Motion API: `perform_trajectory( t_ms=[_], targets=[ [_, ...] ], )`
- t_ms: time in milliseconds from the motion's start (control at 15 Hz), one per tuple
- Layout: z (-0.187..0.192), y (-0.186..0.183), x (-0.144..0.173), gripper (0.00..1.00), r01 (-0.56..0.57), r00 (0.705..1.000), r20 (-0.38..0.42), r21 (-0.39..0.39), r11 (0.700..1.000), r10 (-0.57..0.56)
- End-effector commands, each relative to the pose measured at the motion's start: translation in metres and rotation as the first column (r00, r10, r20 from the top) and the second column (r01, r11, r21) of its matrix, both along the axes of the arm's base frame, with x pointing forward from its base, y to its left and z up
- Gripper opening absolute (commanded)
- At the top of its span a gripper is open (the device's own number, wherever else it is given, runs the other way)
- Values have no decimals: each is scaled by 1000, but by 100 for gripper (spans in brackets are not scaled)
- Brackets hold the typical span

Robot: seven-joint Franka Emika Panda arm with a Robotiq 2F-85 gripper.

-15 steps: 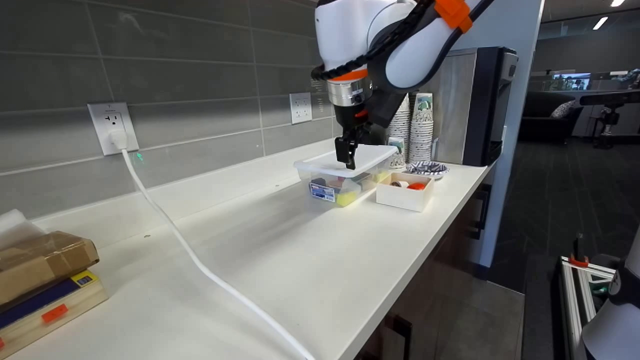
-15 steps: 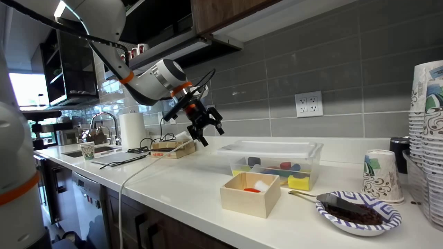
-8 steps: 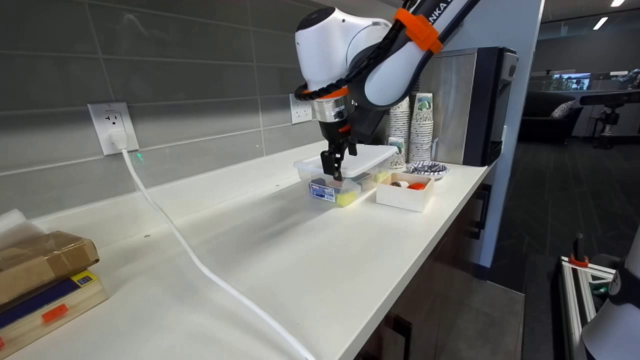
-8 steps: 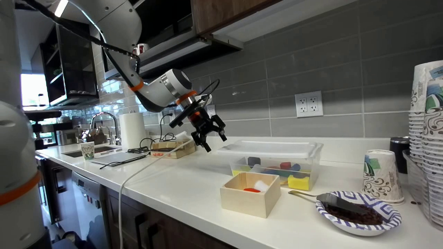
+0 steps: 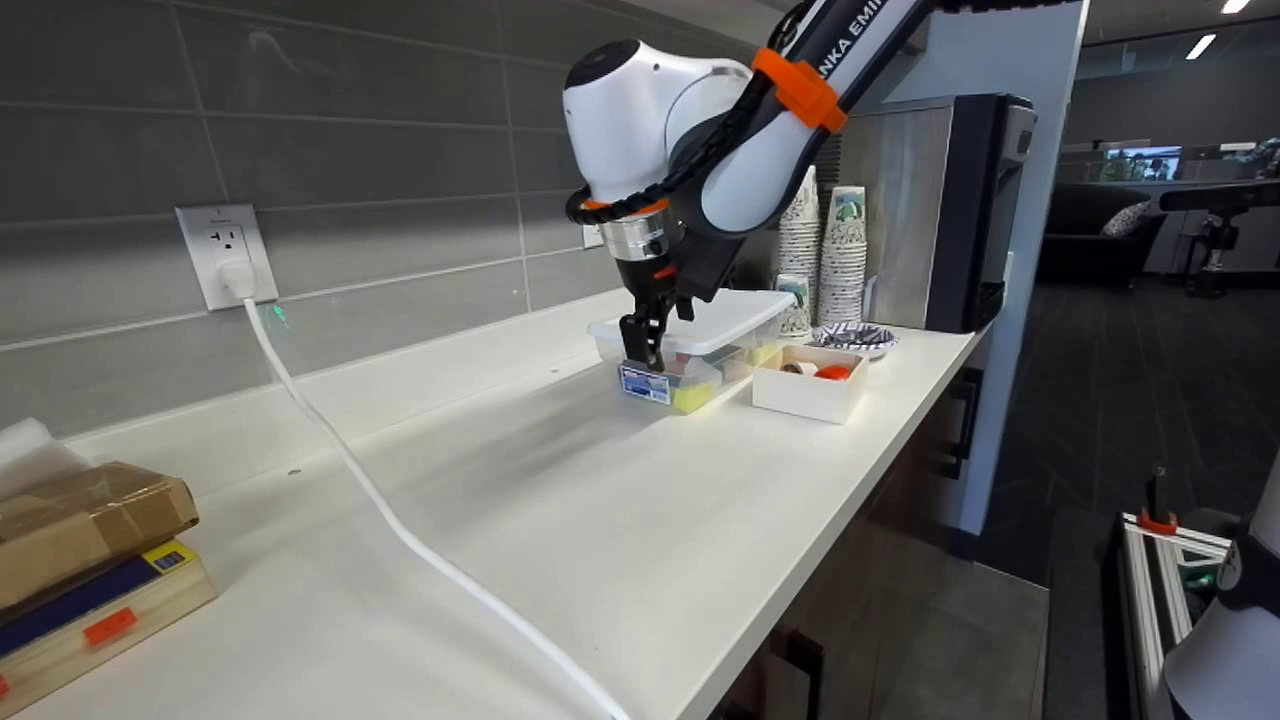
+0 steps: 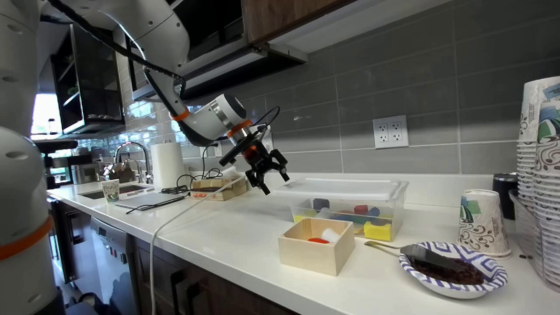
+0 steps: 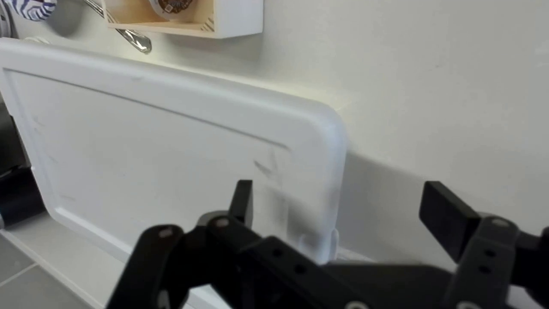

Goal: Remove the lid from the container

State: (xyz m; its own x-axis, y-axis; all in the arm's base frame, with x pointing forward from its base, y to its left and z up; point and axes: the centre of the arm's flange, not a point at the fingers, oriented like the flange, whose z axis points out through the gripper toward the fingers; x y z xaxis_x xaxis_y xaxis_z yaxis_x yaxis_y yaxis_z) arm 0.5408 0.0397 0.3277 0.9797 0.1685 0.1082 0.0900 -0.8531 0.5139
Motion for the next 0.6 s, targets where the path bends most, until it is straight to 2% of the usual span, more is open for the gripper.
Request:
perform_trajectory(
  t_ms=[0,67,133,200,533],
  targets=[
    [-4,4,15,100,7,1000,14,-32,999,-7],
    [-5,5,16,75,9,1000,15,-34,999,-8],
    [-5,5,17,75,10,1000,14,-39,999,-9],
    [-5,5,17,68,9,1000,14,-42,999,-9],
    [-10,2,18,26,13,1000,-5,-56,998,-13]
  ],
)
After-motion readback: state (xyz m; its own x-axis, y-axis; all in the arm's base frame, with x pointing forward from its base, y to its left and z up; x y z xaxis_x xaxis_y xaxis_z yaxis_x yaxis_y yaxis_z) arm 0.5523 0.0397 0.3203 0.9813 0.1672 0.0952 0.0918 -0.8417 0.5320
